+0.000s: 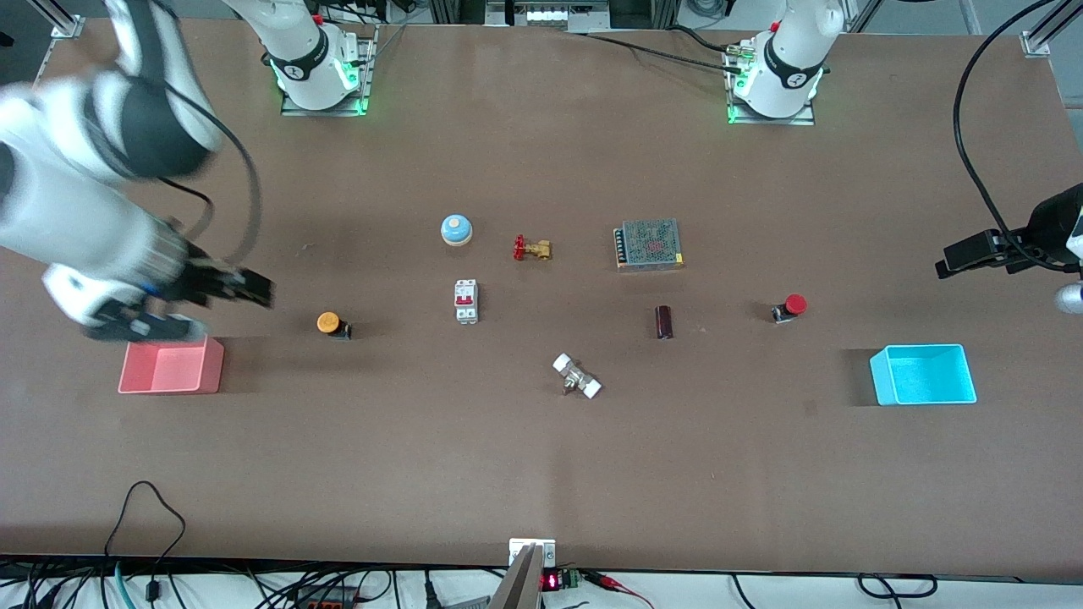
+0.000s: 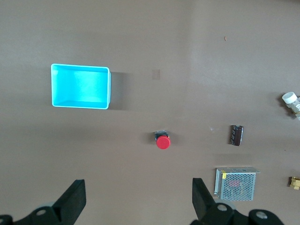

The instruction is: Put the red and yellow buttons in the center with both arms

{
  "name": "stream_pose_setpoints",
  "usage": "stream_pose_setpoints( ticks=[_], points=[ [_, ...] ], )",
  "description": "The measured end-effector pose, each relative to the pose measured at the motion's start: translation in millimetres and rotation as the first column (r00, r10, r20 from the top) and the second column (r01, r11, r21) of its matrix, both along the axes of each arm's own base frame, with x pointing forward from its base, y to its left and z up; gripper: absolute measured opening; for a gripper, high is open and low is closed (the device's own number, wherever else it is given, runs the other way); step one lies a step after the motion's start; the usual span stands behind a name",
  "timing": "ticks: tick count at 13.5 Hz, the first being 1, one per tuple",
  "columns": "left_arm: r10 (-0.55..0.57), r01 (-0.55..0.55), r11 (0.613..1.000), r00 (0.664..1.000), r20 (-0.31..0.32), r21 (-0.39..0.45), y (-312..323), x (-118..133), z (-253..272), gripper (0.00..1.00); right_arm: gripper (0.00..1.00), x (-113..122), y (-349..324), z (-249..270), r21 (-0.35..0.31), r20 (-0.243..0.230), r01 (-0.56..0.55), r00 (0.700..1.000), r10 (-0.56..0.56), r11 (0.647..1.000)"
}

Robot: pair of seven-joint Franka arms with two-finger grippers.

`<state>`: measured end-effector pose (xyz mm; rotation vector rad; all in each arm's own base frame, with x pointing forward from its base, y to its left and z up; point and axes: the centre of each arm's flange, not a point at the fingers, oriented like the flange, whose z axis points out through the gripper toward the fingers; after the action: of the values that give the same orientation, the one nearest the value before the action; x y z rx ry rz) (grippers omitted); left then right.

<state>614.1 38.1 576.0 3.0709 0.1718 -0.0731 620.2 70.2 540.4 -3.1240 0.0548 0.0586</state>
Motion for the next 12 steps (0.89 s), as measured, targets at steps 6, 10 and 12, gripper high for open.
stream_pose_setpoints(
  ticks=[6, 10, 12],
  points=[
    [0.0, 0.0, 1.0, 1.0, 0.0, 0.001, 0.3, 0.0, -0.8, 1.0, 1.0, -41.8, -44.2, 60.9, -0.022, -0.049, 0.062, 0.997, -0.063, 0.998],
    [0.001, -0.001, 1.0, 1.0, 0.008, 0.002, 0.1, -0.2, -5.3, 1.0, 1.0, -34.3, -36.7, 44.9, -0.02, -0.045, 0.054, 0.997, -0.055, 0.998],
    [-0.002, 0.002, 1.0, 1.0, 0.007, 0.0, -2.1, -5.1, -7.2, 1.0, 1.0, -33.1, -34.3, 45.3, -0.019, -0.035, 0.05, 0.998, -0.051, 0.999]
  ],
)
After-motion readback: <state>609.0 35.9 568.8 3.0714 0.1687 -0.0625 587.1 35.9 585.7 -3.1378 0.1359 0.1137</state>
